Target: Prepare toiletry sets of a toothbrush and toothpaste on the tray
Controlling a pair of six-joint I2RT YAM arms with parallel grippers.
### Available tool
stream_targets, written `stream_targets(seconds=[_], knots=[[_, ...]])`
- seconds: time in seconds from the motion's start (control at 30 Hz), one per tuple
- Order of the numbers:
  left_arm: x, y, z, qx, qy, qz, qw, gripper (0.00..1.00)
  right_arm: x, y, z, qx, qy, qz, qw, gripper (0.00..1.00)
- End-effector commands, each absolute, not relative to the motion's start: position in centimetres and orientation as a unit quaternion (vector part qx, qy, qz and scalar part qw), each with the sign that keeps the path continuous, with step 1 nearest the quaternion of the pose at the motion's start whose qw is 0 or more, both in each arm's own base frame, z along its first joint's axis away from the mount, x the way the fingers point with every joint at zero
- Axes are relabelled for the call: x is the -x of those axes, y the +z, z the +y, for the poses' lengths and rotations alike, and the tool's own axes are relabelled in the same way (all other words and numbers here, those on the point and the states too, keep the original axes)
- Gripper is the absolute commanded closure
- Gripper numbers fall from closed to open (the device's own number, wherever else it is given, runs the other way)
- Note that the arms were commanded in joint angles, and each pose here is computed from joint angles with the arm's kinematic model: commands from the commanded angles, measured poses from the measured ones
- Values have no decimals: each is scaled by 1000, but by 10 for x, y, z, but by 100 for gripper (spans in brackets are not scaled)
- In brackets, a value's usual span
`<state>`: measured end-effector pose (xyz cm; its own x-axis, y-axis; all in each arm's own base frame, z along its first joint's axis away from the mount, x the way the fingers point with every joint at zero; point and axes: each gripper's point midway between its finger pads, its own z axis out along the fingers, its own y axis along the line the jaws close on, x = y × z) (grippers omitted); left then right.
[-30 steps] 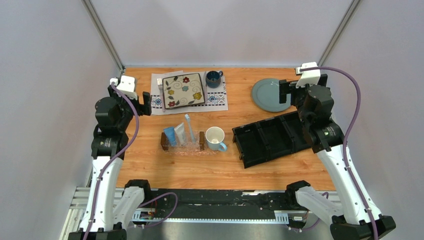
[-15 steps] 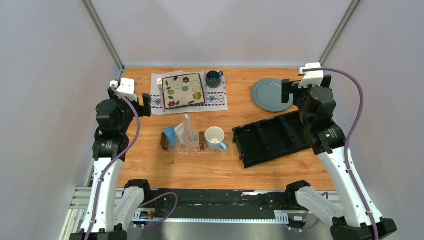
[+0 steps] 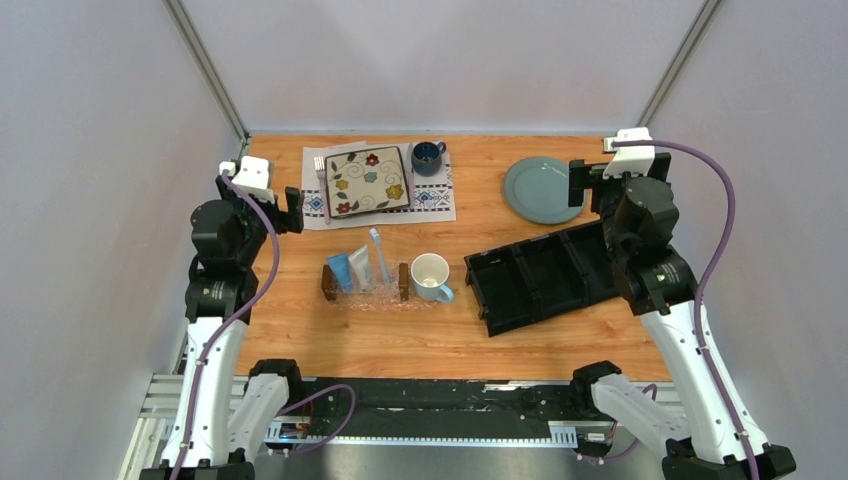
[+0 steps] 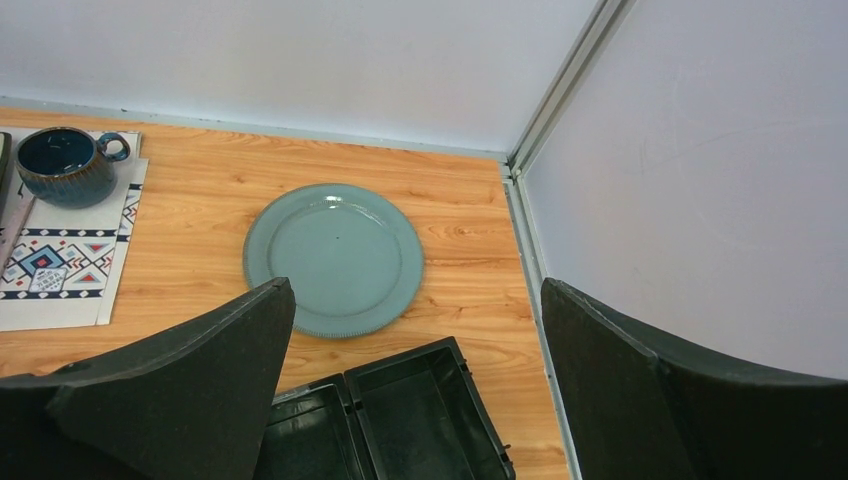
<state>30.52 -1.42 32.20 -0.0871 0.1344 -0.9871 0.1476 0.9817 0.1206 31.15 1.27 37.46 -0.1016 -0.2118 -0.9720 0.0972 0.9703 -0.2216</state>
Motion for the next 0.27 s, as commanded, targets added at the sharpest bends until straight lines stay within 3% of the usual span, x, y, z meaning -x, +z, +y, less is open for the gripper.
stream_targets(seconds=[0.0, 0.23], knots=[[-303, 343, -16, -95, -12, 717, 691, 8, -307, 391, 7, 24, -120, 718, 685, 0], [-303, 342, -17, -97, -13, 717, 690, 8, -310, 389, 10, 24, -115, 721, 683, 0]])
